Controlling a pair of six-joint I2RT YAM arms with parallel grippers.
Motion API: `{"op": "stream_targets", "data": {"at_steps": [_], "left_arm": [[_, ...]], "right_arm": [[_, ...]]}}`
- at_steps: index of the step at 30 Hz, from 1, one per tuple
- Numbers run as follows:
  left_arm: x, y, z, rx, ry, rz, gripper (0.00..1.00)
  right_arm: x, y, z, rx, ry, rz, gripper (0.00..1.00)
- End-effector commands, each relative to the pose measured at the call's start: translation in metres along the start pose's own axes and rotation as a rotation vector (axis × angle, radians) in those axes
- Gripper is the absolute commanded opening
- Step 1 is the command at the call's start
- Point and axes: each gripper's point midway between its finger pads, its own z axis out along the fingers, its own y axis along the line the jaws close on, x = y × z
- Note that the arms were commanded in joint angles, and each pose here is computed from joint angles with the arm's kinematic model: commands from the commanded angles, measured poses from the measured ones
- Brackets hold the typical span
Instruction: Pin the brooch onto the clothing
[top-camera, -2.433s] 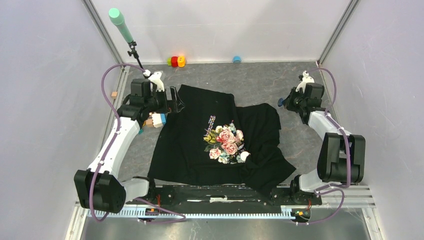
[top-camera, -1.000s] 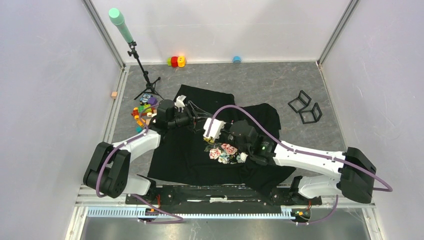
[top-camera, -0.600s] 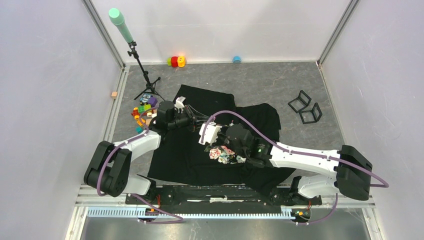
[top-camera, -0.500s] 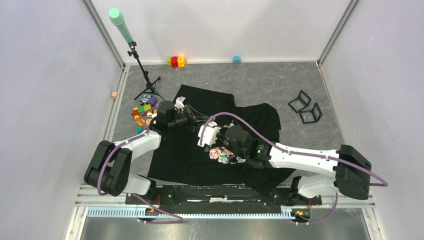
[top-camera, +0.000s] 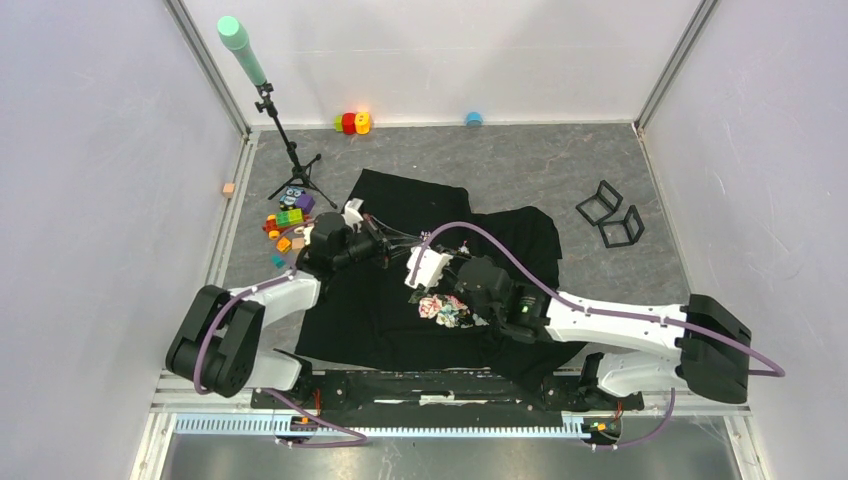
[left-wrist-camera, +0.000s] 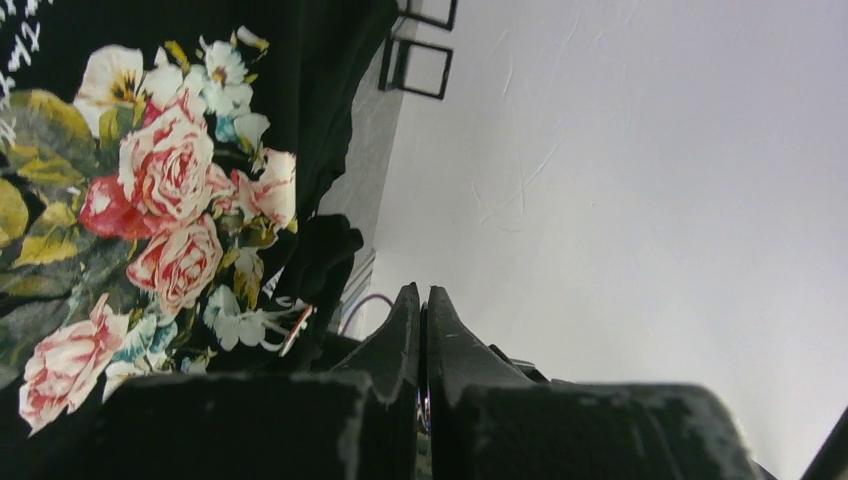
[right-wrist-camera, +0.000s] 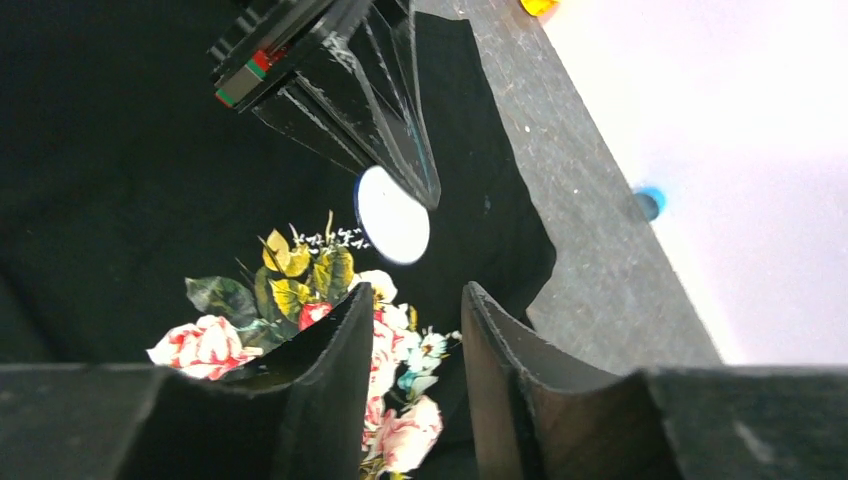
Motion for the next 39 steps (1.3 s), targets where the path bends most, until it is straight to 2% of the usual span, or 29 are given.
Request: {"op": "stream_targets", "data": {"at_steps": [1, 5, 9, 17, 21, 23, 29, 39], "left_arm": [[-0.011, -0.043, -0.01, 0.165, -0.118, 0.138, 0.02], [-0.013, -0.061, -0.018, 0.219, -0.168, 0.228, 0.02], [-0.013, -0.076, -0.029, 0.257, -0.218, 0.358, 0.02], [-0.004, -0.097, -0.043, 0.335, -0.28, 0.537, 0.02], [0.002, -0.109, -0.051, 0.401, -0.303, 0.564, 0.02], [0.003, -0.111, -0.053, 0.413, -0.31, 0.566, 0.02], [0.007, -0.115, -0.058, 0.452, -0.318, 0.565, 0.02], [0.013, -0.118, -0.059, 0.469, -0.32, 0.565, 0.02]], "right_arm": [[-0.021, -0.019, -0.014, 0.085, -0.101, 0.233, 0.46], [-0.02, -0.029, -0.016, 0.09, -0.138, 0.458, 0.52], [-0.029, -0.037, -0.02, 0.004, -0.252, 0.742, 0.61], [-0.067, -0.045, -0.027, -0.248, -0.443, 1.105, 0.71], [-0.079, -0.043, -0.038, -0.416, -0.548, 1.298, 0.71], [-0.088, -0.042, -0.045, -0.496, -0.612, 1.341, 0.68], [-0.093, -0.034, -0.043, -0.595, -0.638, 1.399, 0.57], [-0.092, -0.031, -0.022, -0.59, -0.573, 1.422, 0.49]]}}
